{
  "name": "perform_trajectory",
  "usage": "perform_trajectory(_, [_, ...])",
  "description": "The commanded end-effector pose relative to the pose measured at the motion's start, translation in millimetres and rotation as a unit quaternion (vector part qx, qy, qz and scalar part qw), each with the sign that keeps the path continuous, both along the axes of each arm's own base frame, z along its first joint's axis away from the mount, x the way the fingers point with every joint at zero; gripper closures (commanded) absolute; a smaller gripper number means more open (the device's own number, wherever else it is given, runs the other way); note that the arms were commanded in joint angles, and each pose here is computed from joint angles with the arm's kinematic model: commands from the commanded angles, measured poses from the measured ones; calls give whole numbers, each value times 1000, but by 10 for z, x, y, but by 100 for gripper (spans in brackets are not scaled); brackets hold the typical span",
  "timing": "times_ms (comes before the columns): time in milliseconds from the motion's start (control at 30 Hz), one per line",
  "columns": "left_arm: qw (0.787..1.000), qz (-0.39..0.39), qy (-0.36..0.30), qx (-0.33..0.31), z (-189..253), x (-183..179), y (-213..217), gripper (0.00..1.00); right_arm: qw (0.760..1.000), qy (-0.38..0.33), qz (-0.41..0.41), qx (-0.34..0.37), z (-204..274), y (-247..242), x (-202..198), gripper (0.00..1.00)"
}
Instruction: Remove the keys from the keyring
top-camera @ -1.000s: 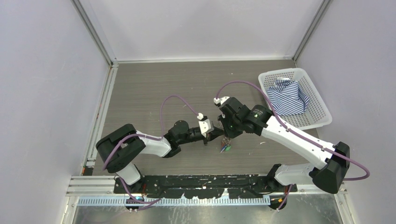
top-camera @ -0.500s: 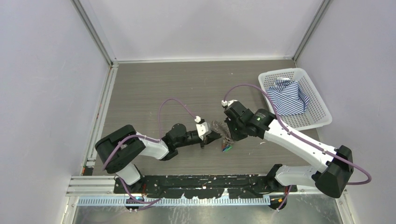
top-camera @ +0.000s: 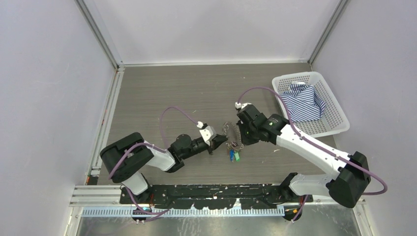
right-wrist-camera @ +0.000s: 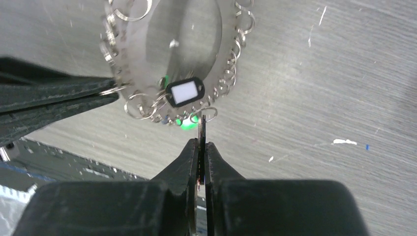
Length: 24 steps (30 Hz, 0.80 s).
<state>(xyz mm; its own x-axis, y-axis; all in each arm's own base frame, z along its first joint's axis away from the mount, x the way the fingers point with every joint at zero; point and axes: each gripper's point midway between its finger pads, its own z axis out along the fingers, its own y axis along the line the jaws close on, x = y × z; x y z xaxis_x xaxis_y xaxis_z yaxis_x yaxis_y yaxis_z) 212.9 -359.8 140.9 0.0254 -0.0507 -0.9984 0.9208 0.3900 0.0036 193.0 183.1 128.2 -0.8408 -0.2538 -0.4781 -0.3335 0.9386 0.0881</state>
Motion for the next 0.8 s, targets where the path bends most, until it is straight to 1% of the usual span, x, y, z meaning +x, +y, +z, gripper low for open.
perform_trajectory(0, [991,118,11,-56,303,329,266,100,996,-42,-62,57,70,46,422,99])
perform_trajectory(33, [987,148,25,-54,301,413,342,100,993,-50,-77,69,66,35,506,99])
perform_trajectory(100, [978,199,61,-14,144,536,492,100,988,-60,-105,94,51,20,678,99])
perform_trajectory(133, [973,223,63,-10,194,601,556,100,985,-64,-119,105,25,9,756,99])
perform_trajectory(167, [964,251,81,28,56,648,663,100,982,-69,-132,113,-11,-2,844,99])
perform_trajectory(200, [955,277,90,51,4,695,768,100,980,-74,-146,117,-60,-36,929,99])
perform_trajectory(333, [923,350,115,110,-137,829,1156,100,971,-90,-193,113,-244,-176,1248,99])
perform_trajectory(400, [913,364,132,128,-200,852,1264,100,967,-89,-206,120,-327,-187,1355,99])
perform_trajectory(533, [906,363,152,156,-272,813,1302,100,966,-80,-214,123,-494,-144,1426,98])
perform_trajectory(667, [889,384,171,182,-334,797,1398,99,965,-66,-222,124,-662,-139,1404,92])
perform_trajectory(733, [885,387,174,189,-317,792,1422,99,965,-61,-224,123,-719,-142,1380,89])
perform_trajectory(767, [884,388,175,191,-302,782,1433,95,965,-58,-225,120,-741,-153,1367,85])
